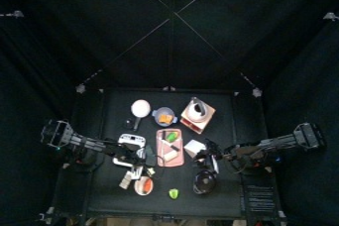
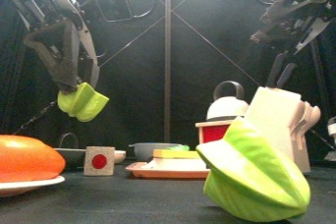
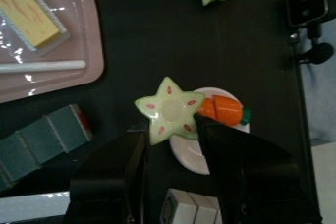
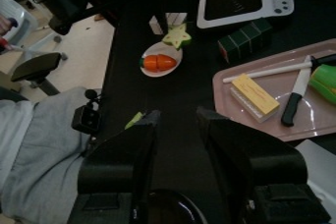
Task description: Place starfruit bottom on stoe
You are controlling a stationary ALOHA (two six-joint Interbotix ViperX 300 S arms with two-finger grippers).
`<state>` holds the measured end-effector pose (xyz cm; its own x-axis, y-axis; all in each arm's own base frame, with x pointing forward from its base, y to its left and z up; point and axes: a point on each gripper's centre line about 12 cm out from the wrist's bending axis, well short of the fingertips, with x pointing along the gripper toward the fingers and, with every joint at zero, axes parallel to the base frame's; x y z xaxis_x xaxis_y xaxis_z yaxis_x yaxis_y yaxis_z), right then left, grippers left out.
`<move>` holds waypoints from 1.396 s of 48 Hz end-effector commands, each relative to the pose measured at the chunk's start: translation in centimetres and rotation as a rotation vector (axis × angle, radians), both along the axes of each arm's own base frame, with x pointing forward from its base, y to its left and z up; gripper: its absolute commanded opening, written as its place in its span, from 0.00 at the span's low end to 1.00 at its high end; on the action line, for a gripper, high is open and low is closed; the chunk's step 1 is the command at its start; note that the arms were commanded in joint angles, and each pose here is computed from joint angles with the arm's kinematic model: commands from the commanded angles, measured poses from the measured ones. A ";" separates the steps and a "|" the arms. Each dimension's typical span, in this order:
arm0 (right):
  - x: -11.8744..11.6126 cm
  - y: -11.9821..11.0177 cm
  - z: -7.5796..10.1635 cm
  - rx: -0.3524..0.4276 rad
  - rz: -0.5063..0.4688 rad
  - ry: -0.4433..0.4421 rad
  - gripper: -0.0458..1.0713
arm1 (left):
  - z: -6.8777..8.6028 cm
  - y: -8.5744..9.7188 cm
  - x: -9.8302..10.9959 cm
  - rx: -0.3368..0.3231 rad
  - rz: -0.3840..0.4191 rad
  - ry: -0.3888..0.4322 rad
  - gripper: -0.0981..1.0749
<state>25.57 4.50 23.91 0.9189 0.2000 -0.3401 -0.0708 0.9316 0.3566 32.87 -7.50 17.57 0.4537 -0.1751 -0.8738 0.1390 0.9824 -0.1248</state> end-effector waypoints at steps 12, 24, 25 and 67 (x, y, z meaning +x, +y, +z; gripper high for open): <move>0.2 0.0 0.7 0.007 0.003 -0.024 0.71 | 1.0 -0.5 -1.0 0.216 0.132 0.016 0.66; 0.2 0.1 0.7 0.007 0.003 -0.024 0.71 | 0.5 -0.6 -4.5 0.250 0.273 0.014 0.67; 0.2 0.0 0.6 0.006 0.002 -0.021 0.71 | 0.5 -0.5 -4.9 0.247 0.282 0.014 0.67; 0.4 -0.1 0.3 0.005 -0.006 -0.009 0.71 | -2.4 1.2 -13.4 0.107 0.465 0.108 0.71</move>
